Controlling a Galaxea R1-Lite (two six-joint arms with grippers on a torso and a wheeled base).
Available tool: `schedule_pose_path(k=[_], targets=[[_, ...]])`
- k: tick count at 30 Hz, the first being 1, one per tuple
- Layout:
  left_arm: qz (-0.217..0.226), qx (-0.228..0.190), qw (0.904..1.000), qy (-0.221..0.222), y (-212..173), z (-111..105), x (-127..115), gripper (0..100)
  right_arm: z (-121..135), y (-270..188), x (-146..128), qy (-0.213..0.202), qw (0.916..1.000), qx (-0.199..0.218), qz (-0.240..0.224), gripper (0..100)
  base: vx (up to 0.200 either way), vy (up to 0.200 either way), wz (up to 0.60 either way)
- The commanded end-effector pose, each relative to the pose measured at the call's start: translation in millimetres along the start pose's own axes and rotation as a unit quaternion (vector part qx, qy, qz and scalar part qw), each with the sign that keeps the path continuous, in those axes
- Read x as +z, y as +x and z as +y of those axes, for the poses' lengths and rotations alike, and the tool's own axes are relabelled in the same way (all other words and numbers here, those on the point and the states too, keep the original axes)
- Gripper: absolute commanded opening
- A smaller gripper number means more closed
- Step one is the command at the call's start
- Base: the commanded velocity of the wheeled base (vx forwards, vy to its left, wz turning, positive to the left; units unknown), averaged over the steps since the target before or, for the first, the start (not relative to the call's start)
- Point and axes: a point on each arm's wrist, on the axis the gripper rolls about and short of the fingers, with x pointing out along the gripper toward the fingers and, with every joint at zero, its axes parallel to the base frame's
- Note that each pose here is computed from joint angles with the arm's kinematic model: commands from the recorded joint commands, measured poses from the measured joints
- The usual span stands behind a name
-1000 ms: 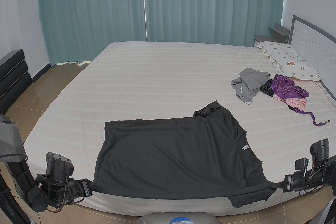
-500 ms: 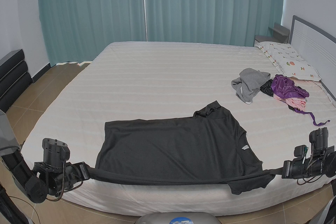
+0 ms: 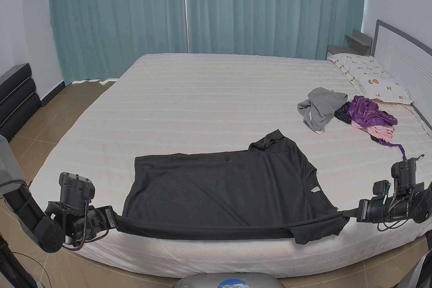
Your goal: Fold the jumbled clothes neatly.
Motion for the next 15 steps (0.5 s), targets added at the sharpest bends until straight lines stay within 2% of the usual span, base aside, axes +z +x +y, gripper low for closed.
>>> schedule_pose_path(k=[1, 12, 15], targets=[[0.011, 0.005, 0.9999, -0.002, 15, -4, 2, 0, -2, 11, 10, 0.013, 0.9999, 0.001, 0.001, 0, 0.000, 0.000, 0.00], [0.004, 0.009, 0.9999, -0.008, 33, -8, 13, 0, -4, 23, 23, 0.016, 0.9999, 0.001, -0.005, 0, 0.000, 0.000, 0.00], [0.017, 0.017, 0.9997, -0.005, 44, -8, 10, 0, -5, 27, 26, 0.015, 0.9999, 0.001, -0.003, 0, 0.000, 0.000, 0.00]])
